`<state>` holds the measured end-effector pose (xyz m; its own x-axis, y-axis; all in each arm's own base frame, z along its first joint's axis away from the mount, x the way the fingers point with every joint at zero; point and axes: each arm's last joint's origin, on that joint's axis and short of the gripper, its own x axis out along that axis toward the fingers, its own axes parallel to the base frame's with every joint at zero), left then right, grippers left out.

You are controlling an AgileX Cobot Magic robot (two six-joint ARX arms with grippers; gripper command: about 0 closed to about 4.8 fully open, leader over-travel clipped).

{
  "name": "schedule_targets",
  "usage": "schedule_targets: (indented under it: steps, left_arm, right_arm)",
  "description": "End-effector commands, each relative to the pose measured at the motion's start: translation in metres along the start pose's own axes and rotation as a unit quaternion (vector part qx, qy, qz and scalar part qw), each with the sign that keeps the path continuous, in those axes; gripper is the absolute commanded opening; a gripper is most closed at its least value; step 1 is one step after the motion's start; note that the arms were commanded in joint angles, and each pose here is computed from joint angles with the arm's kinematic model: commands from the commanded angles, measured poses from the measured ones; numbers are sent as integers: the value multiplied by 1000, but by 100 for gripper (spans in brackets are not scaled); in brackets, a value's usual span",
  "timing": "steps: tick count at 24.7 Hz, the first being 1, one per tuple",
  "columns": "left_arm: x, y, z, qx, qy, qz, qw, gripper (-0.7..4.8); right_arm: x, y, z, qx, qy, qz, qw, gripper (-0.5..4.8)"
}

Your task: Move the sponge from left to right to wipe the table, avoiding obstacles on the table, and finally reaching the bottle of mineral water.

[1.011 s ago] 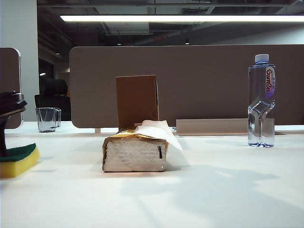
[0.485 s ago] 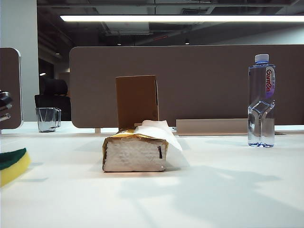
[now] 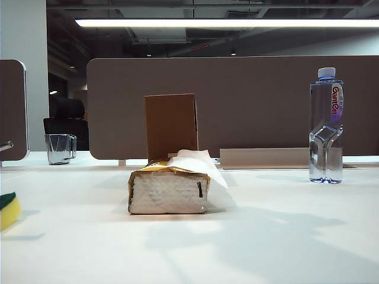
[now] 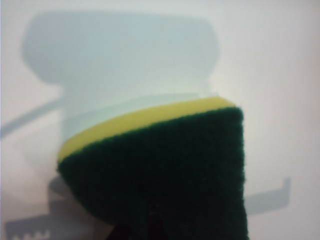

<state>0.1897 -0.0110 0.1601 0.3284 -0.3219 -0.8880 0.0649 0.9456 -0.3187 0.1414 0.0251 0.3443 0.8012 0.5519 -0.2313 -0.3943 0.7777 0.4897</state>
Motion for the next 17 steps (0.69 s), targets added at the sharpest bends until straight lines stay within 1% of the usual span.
schedule_targets:
  steps: [1, 5, 7, 9, 13, 17]
  left_arm:
    - [0, -5, -13, -6, 29, 0, 1000, -6]
    - [4, -14, -17, 5, 35, -5, 999, -6]
    - [5, -19, -16, 7, 28, -11, 1000, -6]
    - [6, -21, -14, 0, 20, -15, 1000, -6]
    - [6, -22, -14, -8, 21, -18, 1000, -6]
    - [10, -35, -15, 15, 19, -28, 999, -6]
  right_arm:
    - [-3, 3, 1, -1, -3, 6, 1000, 470]
    - [-8, 5, 0, -4, -7, 7, 1000, 470]
    - [-12, 7, -1, -8, -14, 10, 1000, 470]
    - [-15, 9, -1, -10, -17, 12, 1000, 470]
    - [-18, 10, -3, -8, -14, 11, 1000, 470]
    - [-18, 10, -3, -8, -14, 11, 1000, 470]
